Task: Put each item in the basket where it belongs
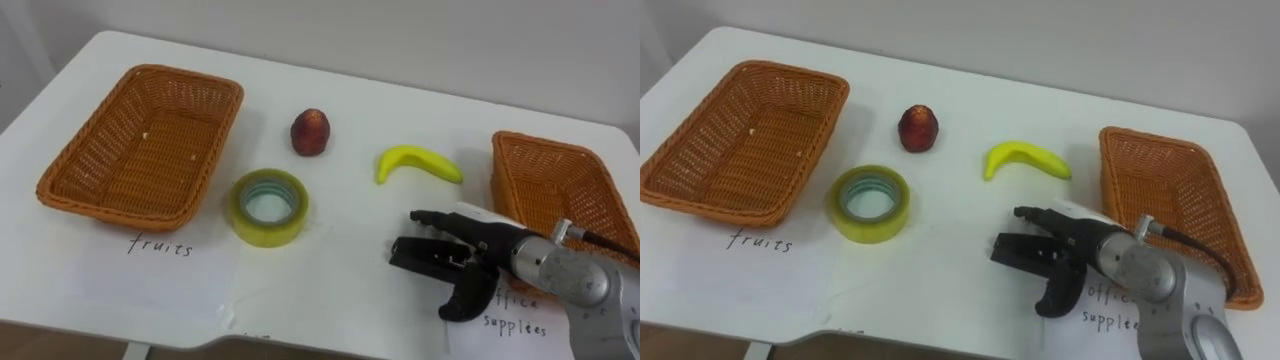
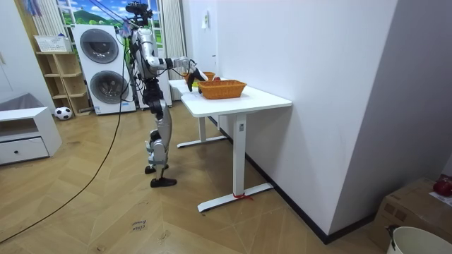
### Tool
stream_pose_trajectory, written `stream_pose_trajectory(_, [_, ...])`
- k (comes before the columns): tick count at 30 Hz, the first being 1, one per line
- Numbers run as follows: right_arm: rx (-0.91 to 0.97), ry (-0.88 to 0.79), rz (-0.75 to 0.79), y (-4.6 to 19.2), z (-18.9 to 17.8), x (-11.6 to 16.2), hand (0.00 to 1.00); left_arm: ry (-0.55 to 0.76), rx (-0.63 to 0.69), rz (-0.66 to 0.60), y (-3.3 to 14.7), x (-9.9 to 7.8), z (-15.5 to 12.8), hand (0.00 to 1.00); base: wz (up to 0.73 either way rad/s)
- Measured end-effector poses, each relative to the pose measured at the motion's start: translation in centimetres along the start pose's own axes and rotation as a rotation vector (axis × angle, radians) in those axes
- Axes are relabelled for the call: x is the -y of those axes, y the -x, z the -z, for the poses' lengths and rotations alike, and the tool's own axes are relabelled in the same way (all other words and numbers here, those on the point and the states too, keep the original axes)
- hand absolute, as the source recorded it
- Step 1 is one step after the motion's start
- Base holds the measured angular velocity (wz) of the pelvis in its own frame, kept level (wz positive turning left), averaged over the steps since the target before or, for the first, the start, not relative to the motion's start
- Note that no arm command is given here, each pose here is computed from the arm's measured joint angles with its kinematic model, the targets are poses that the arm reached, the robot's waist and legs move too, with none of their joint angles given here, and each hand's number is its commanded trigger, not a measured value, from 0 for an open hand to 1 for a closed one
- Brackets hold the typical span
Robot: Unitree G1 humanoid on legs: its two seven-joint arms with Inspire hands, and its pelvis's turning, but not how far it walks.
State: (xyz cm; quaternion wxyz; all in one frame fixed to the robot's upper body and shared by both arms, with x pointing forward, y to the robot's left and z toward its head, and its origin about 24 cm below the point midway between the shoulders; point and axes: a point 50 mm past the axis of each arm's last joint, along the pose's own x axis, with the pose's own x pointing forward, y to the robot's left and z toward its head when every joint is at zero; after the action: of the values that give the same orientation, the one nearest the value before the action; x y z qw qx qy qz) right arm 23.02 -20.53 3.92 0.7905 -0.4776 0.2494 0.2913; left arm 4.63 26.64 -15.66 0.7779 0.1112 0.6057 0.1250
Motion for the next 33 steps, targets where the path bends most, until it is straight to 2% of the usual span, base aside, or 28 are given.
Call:
stream_pose_trajectory(16, [-0.005,0.002,-0.002,-0.06,-0.46,-0.64,0.00,-0.003,-0.023,-0.039,0.11,-0.15,0.56,0.00,0.00])
stream_pose_trajectory(17, [-0.006,0.009,0.000,-0.08,-0.55,-0.68,1.00,-0.003,-0.021,-0.041,0.10,-0.16,0.49,0.00,0.00])
stream_pose_trajectory(33, [-0.029,0.036,0.092,0.03,-0.64,-0.15,1.00,-0.030,-0.010,-0.053,0.12,0.07,0.28,0.00,0.00])
